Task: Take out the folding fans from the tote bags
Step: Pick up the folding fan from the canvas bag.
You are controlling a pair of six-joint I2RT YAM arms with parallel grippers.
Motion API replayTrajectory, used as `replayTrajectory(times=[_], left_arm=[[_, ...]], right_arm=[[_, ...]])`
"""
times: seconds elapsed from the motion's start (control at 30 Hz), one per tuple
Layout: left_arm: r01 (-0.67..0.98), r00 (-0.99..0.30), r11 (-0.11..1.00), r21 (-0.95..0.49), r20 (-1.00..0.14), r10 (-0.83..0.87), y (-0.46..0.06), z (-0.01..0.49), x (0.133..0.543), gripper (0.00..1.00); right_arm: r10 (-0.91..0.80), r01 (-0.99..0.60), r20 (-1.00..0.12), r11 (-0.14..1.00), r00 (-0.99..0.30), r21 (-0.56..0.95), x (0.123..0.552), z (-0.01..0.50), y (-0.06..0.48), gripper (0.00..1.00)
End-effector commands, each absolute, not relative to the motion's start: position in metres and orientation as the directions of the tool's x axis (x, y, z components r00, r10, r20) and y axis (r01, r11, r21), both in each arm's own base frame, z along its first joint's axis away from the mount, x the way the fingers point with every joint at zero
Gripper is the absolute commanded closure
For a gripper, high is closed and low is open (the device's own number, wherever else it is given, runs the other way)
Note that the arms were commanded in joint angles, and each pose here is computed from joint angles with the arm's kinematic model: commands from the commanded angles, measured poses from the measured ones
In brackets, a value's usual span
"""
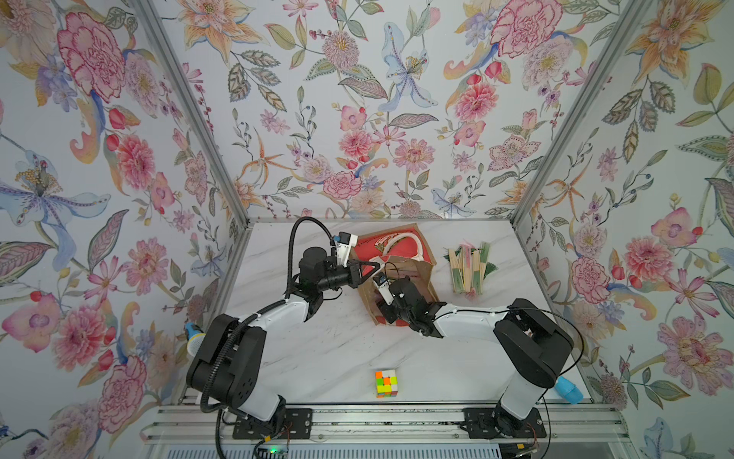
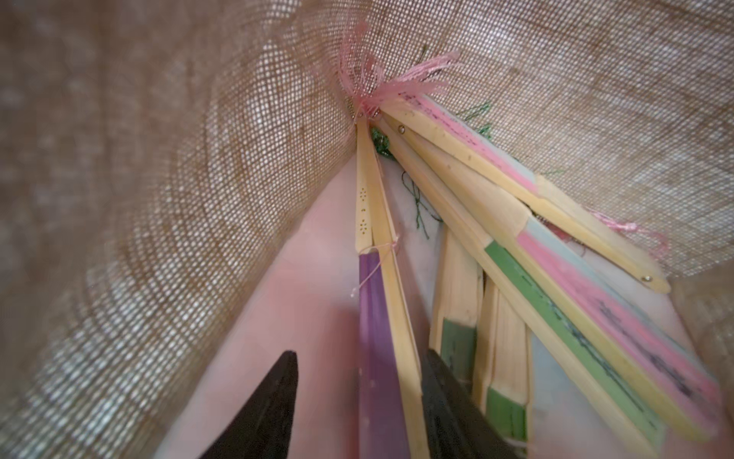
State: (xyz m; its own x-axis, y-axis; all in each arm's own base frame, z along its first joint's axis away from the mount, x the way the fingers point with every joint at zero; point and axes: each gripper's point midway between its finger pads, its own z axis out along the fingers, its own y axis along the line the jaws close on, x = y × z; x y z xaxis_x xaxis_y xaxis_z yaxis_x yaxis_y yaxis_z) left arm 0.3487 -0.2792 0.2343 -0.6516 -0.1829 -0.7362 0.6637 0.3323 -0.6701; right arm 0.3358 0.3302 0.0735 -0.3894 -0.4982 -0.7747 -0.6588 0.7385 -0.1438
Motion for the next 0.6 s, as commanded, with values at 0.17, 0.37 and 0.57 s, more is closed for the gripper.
replayTrajectory(times=[0.17, 0.37, 0.57], left_arm=[[0.675, -0.666, 0.261, -0.690, -0.723, -0.185, -0.278, 0.246, 0.336, 1.00], [0.677, -0.667, 0.247, -0.694, -0.720, -0.193, -0.280, 0.248, 0.336, 1.00], [0.678, -0.668, 0.239, -0.695, -0.718, -0.193, -0.280, 0.249, 0.337, 1.00]], right_arm=[[-0.552, -0.667, -0.757, 0.714, -0.350, -0.212, 0.355, 0.068, 0.345, 0.47], [-0.599, -0.690, -0.724, 0.683, -0.342, -0.239, 0.356, 0.054, 0.348, 0.52], [-0.613, -0.710, -0.709, 0.666, -0.348, -0.227, 0.351, 0.047, 0.349, 0.71]])
